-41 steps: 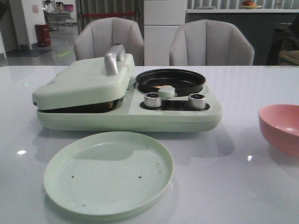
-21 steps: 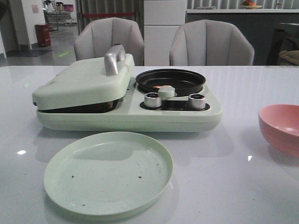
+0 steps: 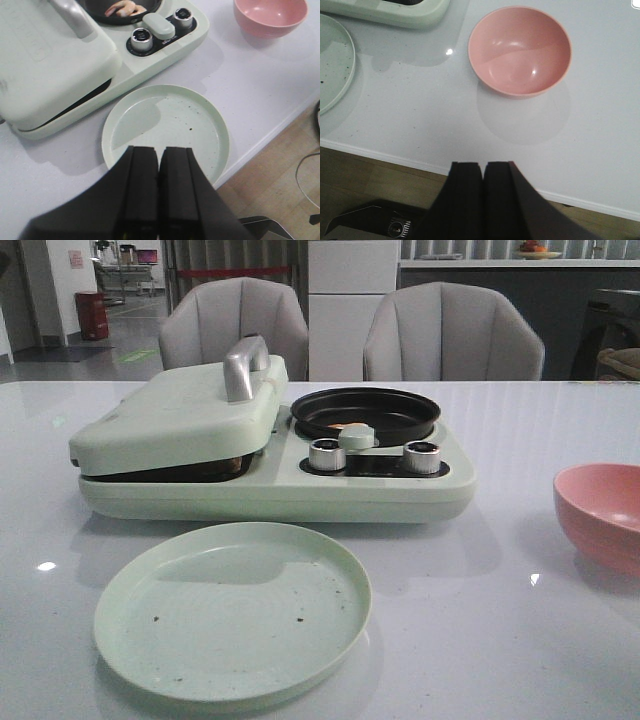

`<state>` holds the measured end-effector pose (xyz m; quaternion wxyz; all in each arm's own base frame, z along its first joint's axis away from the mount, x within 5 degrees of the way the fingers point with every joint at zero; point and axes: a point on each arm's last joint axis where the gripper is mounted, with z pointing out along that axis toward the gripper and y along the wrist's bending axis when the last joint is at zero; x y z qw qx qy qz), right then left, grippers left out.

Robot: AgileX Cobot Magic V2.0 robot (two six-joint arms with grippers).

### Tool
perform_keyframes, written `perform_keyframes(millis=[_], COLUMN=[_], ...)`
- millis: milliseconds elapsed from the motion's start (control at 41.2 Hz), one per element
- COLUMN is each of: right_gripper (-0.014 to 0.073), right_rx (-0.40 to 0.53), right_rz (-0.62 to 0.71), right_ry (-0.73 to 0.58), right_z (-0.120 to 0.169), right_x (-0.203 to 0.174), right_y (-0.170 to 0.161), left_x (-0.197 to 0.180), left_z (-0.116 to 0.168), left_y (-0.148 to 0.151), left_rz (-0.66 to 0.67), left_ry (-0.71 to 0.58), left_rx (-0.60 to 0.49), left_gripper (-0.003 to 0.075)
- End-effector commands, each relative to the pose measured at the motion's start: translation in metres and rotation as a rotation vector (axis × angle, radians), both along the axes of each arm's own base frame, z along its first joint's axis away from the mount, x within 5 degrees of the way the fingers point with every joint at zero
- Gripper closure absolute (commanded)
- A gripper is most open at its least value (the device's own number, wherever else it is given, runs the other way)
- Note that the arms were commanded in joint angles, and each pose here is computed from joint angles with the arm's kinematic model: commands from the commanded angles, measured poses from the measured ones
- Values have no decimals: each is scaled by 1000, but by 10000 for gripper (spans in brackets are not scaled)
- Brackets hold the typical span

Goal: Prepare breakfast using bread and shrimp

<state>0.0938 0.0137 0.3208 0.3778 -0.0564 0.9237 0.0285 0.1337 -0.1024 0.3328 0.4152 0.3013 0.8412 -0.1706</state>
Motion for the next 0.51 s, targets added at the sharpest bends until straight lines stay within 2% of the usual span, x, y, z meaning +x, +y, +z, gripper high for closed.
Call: perform_keyframes(millis=[0,97,486], right_gripper=[573,573,573], right_rx=[4,5,8], right_rz=[3,3,3], right_ry=[-87,-94,-105], right_z=[11,12,13], right_x=[3,4,4], right_y=[0,0,0], left_x=[5,7,7], left_z=[14,13,14], left_y=[2,5,5], left_rz=[80,101,101], left_ry=[-63,-84,-88], left_rx=[-60,-27,-35], left_gripper=[620,620,621])
